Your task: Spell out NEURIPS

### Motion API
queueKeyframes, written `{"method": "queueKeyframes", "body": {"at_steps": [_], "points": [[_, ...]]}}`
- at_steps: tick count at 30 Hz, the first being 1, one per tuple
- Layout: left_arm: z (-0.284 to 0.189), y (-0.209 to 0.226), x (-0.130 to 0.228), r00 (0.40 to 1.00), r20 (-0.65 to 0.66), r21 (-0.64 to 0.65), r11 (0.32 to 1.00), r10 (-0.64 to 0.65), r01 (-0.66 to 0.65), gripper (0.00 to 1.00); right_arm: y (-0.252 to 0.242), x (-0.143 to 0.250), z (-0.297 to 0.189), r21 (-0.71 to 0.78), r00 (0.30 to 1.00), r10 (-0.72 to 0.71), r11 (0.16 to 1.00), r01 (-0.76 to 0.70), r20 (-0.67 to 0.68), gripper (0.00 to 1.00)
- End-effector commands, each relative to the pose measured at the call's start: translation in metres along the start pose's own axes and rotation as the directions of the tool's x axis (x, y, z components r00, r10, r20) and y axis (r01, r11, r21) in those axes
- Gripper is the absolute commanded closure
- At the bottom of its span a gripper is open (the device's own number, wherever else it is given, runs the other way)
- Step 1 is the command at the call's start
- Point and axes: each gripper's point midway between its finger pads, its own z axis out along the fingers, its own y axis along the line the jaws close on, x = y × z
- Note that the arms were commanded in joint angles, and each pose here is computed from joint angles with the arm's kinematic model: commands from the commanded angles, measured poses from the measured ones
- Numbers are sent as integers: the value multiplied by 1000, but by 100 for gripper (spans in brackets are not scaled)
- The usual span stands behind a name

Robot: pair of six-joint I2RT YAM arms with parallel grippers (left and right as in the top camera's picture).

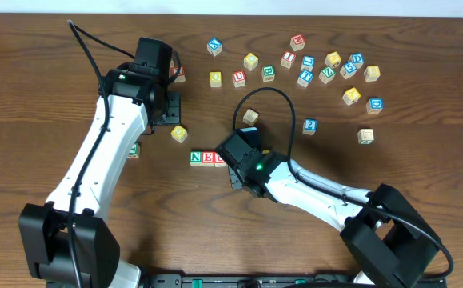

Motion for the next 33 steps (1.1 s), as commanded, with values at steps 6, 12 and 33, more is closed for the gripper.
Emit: {"method": "queueKeyframes", "body": {"at_steps": [6,12,33], "points": [[-11,3,-9,999,41,-7,1000,-2,2,42,0,7,5,2,1000,-11,1000,11,-20,99],[-11,3,-10,999,42,-6,1000,-2,2,42,1,8,5,-3,1000,-11,1000,11,-24,99],[-11,3,-10,999,44,-6,1000,-2,2,42,4,14,12,-14,999,-4,1000,3,-53,99]]}}
